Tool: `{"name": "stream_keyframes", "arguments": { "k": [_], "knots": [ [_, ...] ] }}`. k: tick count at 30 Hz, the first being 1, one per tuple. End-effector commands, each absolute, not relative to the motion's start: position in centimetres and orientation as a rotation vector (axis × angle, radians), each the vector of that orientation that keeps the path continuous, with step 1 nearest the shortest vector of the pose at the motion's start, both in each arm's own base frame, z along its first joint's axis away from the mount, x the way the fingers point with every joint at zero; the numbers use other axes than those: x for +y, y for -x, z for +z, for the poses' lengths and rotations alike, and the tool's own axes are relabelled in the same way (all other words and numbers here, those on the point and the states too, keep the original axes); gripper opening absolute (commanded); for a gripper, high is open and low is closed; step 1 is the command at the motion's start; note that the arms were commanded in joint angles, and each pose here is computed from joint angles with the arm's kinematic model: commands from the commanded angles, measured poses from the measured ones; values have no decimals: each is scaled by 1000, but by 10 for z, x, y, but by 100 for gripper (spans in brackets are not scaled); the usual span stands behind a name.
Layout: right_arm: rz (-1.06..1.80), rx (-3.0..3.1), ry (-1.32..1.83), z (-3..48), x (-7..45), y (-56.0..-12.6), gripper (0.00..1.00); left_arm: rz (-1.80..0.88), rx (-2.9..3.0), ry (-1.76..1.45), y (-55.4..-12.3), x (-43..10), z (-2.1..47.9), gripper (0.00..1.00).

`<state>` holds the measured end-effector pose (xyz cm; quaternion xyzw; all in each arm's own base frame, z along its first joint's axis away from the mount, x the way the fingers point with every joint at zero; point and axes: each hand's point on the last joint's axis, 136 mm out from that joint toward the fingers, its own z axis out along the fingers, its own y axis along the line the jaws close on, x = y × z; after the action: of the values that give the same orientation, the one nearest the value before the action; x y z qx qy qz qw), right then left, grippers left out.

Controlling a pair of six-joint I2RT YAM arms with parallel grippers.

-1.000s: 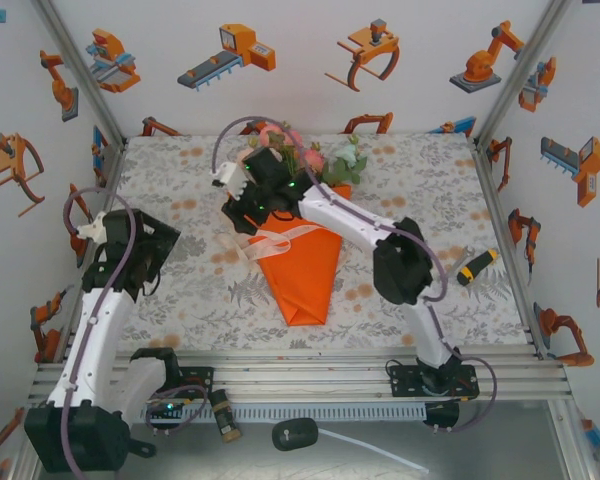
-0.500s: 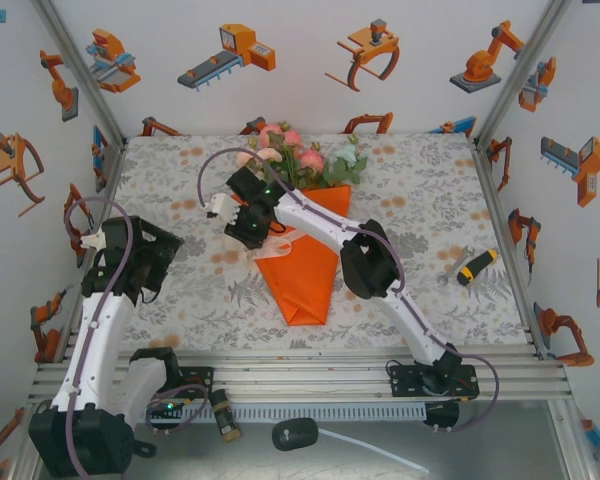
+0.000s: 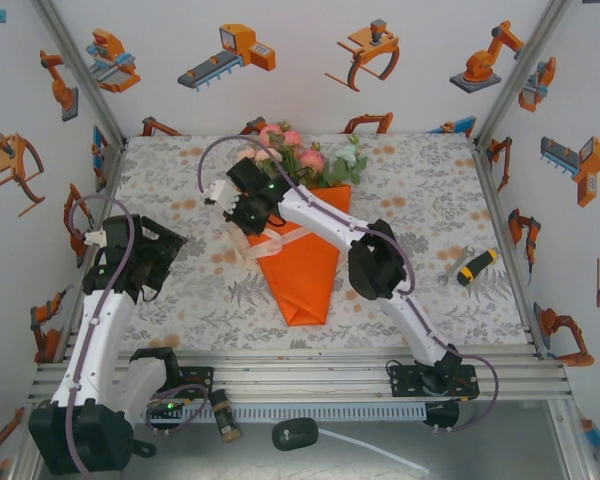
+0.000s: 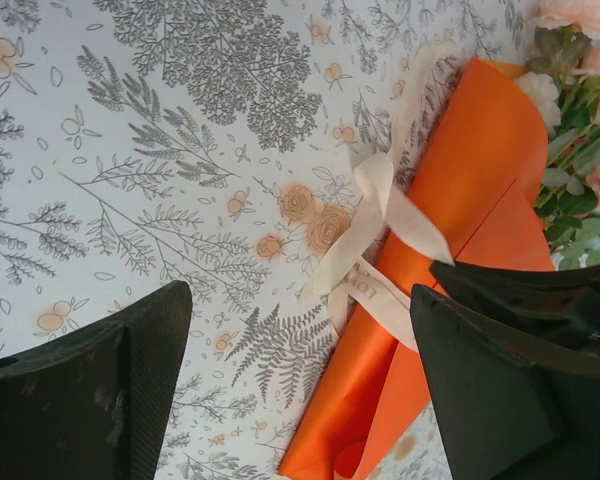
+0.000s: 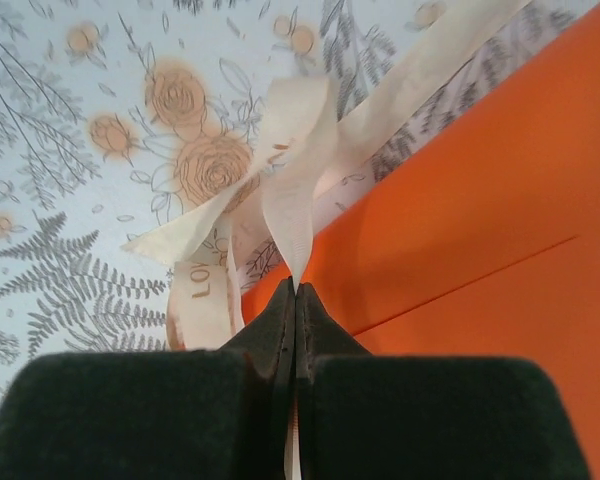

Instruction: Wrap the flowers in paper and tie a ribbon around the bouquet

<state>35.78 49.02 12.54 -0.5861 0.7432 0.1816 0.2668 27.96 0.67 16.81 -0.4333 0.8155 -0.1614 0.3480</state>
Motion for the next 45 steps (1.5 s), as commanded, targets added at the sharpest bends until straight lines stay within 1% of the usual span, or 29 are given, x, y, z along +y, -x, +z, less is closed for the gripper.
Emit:
{"name": "stream_keyframes", "arguments": {
  "k": [1, 8, 11, 13, 16, 18, 22, 23, 25, 28, 29, 31, 34, 36, 39, 41, 44, 45],
  "knots": [
    [486, 1941, 1375, 197, 491, -370, 0, -477, 2146, 1003, -291, -6, 170, 82],
    [434, 1985, 977, 244, 455, -405, 0, -495, 2233, 810, -309, -40, 170, 83],
    [445, 2001, 773, 261, 429, -419, 0, -487, 2271, 724, -316, -56, 168, 82],
    [411, 2017, 595, 266, 399, -434, 0, -490, 2291, 659, -321, -65, 164, 81],
    [334, 2075, 341, 254, 348, -457, 0, -530, 2311, 545, -328, -84, 160, 78],
    [333, 2139, 209, 238, 320, -467, 5, -553, 2324, 472, -332, -97, 159, 77],
    [322, 2249, 26, 196, 277, -470, 12, -600, 2340, 288, -338, -128, 161, 75],
    [322, 2270, -5, 187, 268, -470, 13, -611, 2343, 229, -339, -138, 162, 75],
    [402, 2313, 24, 174, 269, -466, 17, -636, 2343, 101, -341, -160, 165, 75],
    [562, 2358, 186, 170, 287, -454, 35, -668, 2333, -130, -344, -199, 171, 74],
    [564, 2353, 209, 174, 285, -452, 41, -670, 2322, -218, -345, -213, 175, 74],
    [524, 2335, 197, 181, 268, -453, 49, -646, 2291, -363, -350, -236, 181, 73],
    [527, 2307, 118, 187, 234, -464, 51, -583, 2252, -560, -359, -267, 185, 73],
    [597, 2266, 194, 189, 230, -469, 50, -526, 2244, -658, -367, -283, 181, 72],
    [669, 2197, 559, 177, 257, -461, 51, -523, 2217, -626, -380, -290, 189, 72],
    [672, 2185, 718, 169, 273, -458, 53, -527, 2180, -556, -385, -286, 199, 72],
    [767, 2112, 884, 171, 307, -450, 52, -469, 2173, -381, -390, -258, 211, 72],
    [759, 2056, 967, 173, 320, -447, 51, -463, 2170, -309, -389, -246, 214, 73]
  ]
}}
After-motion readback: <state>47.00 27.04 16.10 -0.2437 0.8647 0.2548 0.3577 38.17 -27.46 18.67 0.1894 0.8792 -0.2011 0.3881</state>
